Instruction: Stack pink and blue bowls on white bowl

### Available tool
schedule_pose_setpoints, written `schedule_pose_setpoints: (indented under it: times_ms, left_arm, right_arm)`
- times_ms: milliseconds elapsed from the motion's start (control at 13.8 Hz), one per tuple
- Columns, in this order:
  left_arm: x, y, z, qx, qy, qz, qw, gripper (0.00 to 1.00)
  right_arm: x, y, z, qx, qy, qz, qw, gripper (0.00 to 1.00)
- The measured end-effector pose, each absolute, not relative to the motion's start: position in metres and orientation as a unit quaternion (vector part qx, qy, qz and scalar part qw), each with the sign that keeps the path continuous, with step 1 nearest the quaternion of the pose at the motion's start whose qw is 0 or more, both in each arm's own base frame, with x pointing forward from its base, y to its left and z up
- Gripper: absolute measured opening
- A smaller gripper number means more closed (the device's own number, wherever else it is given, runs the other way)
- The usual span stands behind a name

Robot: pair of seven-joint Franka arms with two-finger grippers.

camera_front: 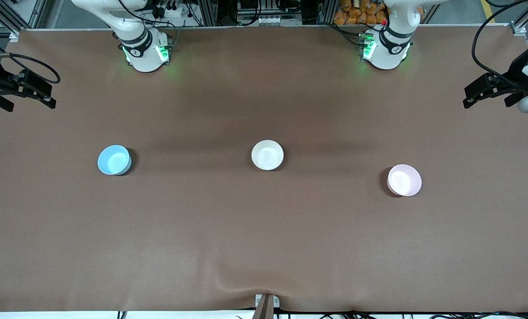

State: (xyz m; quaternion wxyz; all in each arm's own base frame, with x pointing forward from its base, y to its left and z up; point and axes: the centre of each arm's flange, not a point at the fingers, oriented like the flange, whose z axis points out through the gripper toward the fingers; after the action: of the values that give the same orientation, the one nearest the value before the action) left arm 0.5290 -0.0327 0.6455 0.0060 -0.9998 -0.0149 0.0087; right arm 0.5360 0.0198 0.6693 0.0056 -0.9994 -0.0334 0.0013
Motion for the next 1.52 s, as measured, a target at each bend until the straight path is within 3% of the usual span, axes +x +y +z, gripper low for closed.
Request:
schedule_pose_setpoints:
  times_ms: [507, 796, 1158, 1520]
  left_arm:
    - [0.532, -0.017, 0.644, -1.0, -0.029, 0.01, 0.005, 1.0]
    - [0.554, 0.028, 0.605, -0.998, -0.052, 0.038, -0.002, 1.0]
    - [0.589, 0.061, 0.495, -0.997, -0.067, 0.022, -0.011, 1.0]
    - [0.583, 0.057, 0.344, -0.998, -0.065, 0.003, -0.02, 1.0]
  right_arm:
    - [0.536, 0.02, 0.669, -0.999, -0.033, 0.002, 0.006, 1.0]
    - [0.536, 0.019, 0.669, -0.999, -0.033, 0.002, 0.006, 1.0]
    - [0.536, 0.019, 0.669, -0.999, -0.033, 0.002, 0.006, 1.0]
    - [0.536, 0.019, 0.669, -0.999, -0.033, 0.002, 0.006, 1.0]
